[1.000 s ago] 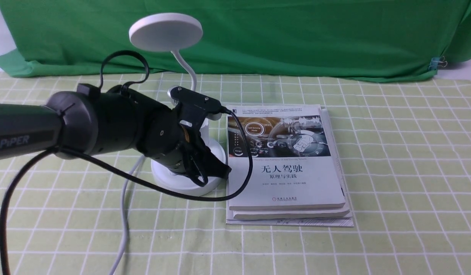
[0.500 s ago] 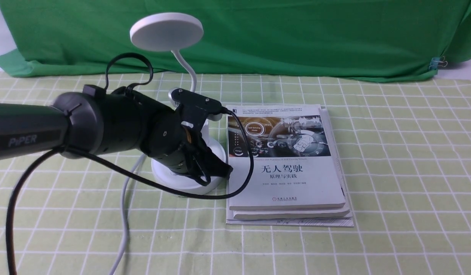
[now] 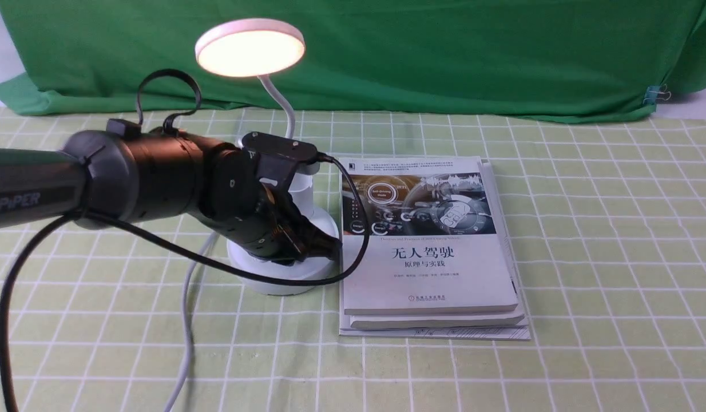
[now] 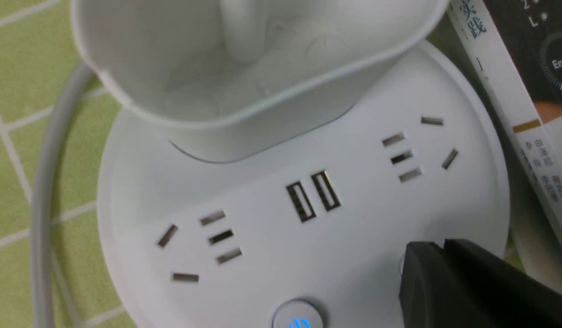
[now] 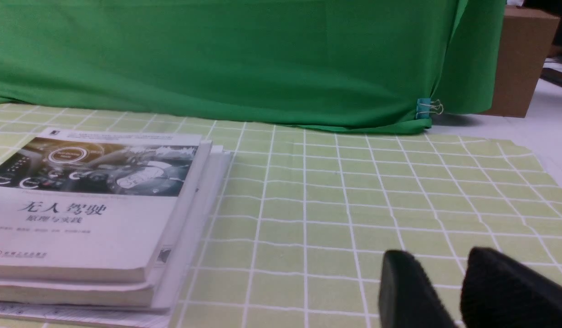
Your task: Turn on the table lamp on the green coffee tablecloth with your hand.
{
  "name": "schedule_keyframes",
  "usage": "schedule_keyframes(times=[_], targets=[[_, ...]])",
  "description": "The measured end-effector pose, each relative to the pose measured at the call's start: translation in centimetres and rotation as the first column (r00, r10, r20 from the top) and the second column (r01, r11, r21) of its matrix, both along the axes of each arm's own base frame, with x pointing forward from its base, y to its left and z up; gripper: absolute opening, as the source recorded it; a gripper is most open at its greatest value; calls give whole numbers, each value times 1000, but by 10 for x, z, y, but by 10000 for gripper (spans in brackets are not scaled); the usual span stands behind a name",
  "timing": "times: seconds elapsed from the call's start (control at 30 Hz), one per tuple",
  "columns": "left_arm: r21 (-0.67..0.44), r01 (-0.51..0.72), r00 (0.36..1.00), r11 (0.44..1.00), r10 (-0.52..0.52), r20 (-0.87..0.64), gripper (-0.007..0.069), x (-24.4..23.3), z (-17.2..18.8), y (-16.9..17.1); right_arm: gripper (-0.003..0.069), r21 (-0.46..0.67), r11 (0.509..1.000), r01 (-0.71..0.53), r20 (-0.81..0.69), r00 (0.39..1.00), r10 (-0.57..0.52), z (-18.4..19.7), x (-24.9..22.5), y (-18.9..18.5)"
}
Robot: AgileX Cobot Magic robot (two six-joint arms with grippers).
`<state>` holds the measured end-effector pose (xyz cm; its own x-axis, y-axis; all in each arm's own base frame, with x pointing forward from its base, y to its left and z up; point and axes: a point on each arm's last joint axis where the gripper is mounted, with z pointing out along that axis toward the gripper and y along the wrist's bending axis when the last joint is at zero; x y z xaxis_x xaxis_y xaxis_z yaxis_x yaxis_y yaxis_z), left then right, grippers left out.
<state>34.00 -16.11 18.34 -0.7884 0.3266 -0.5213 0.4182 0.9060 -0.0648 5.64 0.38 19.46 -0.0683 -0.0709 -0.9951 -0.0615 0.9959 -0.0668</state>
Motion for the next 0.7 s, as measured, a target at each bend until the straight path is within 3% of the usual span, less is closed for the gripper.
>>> schedule_keyframes(times=[0.2,0.33,0.5,0.7], targets=[[-33,-4,997,999,7,71,19,-14,42,7,245,0,1000,0,0,1000,0,0,0,0],[-27,1,997,1000,1,75,19,-36,49,17,245,0,1000,0,0,1000,0,0,0,0],[-17,-14,999,1000,15,46,19,-80,45,38,245,0,1000,0,0,1000,0,0,0,0],[-89,-22,982,996,38,184,19,-143,74,67,245,0,1000,0,0,1000,0,0,0,0]])
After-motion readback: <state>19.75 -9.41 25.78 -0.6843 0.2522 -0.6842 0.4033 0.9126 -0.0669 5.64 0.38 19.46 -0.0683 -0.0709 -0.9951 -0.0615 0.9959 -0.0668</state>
